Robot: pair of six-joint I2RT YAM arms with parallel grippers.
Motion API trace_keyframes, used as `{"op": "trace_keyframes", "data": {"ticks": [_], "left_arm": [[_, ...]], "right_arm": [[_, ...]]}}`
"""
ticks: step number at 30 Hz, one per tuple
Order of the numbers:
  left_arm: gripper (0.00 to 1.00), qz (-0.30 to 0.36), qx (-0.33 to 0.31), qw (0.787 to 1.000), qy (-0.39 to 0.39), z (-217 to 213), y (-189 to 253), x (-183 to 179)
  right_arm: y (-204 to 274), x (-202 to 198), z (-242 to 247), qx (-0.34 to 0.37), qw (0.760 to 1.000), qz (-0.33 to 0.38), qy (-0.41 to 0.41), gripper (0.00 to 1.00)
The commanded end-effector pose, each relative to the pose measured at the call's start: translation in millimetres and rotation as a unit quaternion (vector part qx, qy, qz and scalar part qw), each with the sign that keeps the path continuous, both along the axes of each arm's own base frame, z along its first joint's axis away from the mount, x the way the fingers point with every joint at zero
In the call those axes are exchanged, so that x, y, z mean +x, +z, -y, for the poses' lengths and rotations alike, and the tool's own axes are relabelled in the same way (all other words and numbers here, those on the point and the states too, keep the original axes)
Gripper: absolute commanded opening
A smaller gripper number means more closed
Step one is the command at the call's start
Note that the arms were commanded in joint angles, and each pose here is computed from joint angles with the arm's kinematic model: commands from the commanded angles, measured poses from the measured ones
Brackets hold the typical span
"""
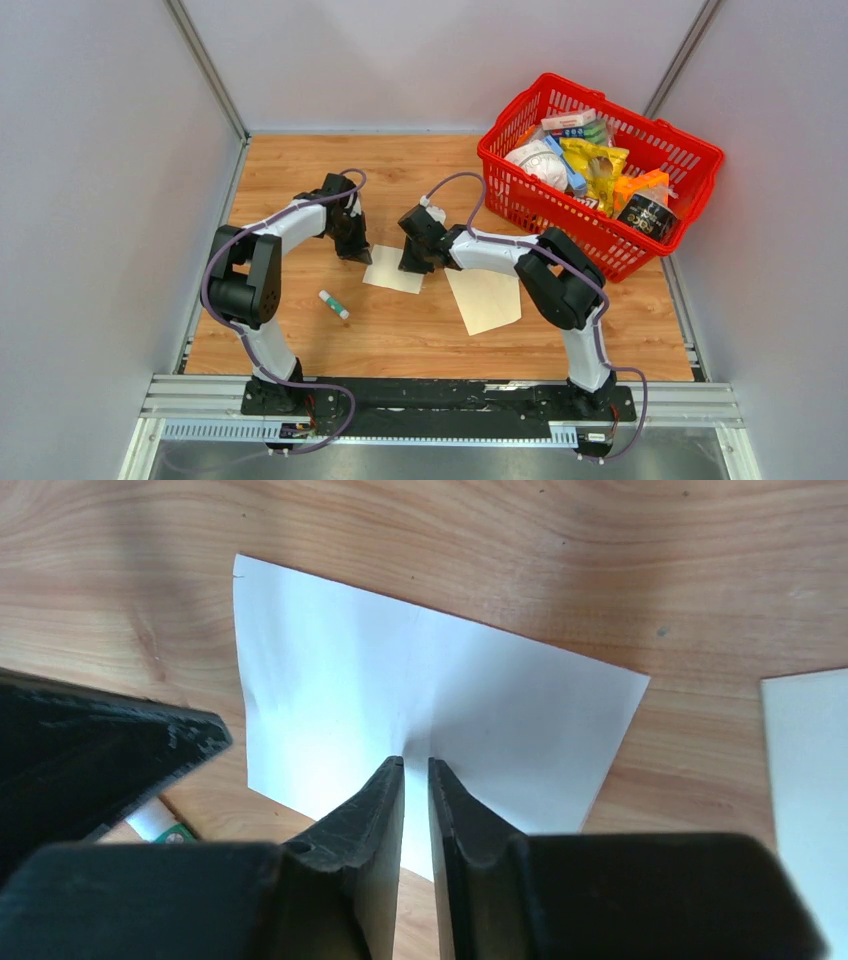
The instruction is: Place the letter into the envelope and seal it
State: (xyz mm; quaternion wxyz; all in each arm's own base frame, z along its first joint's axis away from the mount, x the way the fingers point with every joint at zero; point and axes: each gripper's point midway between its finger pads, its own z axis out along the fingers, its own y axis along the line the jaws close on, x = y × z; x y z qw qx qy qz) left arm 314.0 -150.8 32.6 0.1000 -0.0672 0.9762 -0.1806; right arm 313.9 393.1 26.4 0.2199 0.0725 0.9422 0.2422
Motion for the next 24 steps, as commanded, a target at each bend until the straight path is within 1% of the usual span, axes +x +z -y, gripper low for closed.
{"op": "trace_keyframes", "data": {"ticks": [1, 4, 5, 13, 17, 22, 24], "left_arm": [[0.03, 0.048, 0.026, 0.999, -0.002, -9.9, 26.1, 23.5], [0.04, 0.029, 0.039, 0.999, -0.014, -11.6, 14.3, 26.7], [0.04, 0.028, 0.042, 0.999, -0.014, -12.3, 12.9, 29.8], [0.03, 0.008, 0.050, 0.999, -0.011, -13.2, -9.6, 30.5], [0.00, 0.006, 0.048, 0.999, -0.010, -12.0, -11.7, 27.8], [0.00, 0.009, 0.051, 0.999, -0.008, -14.6, -8.2, 21.0], [0.00, 0.021, 0.067, 0.998, -0.005, -20.5, -1.8, 21.8]], "right_arm": [[38.5, 10.9, 15.0, -0.033, 0.998, 0.045, 0.008, 0.24], [43.5, 6.3, 20.0, -0.038, 0.998, 0.042, 0.013, 0.29], [43.6, 4.2, 22.5, -0.041, 0.998, 0.039, 0.014, 0.29], [33.9, 2.1, 42.8, -0.087, 0.996, 0.034, 0.007, 0.29], [24.8, 2.6, 40.4, -0.089, 0.996, 0.023, 0.010, 0.28], [4.0, -0.7, 40.1, -0.101, 0.995, 0.001, 0.015, 0.27], [-1.1, -1.2, 39.4, -0.103, 0.995, -0.004, 0.017, 0.26]]}}
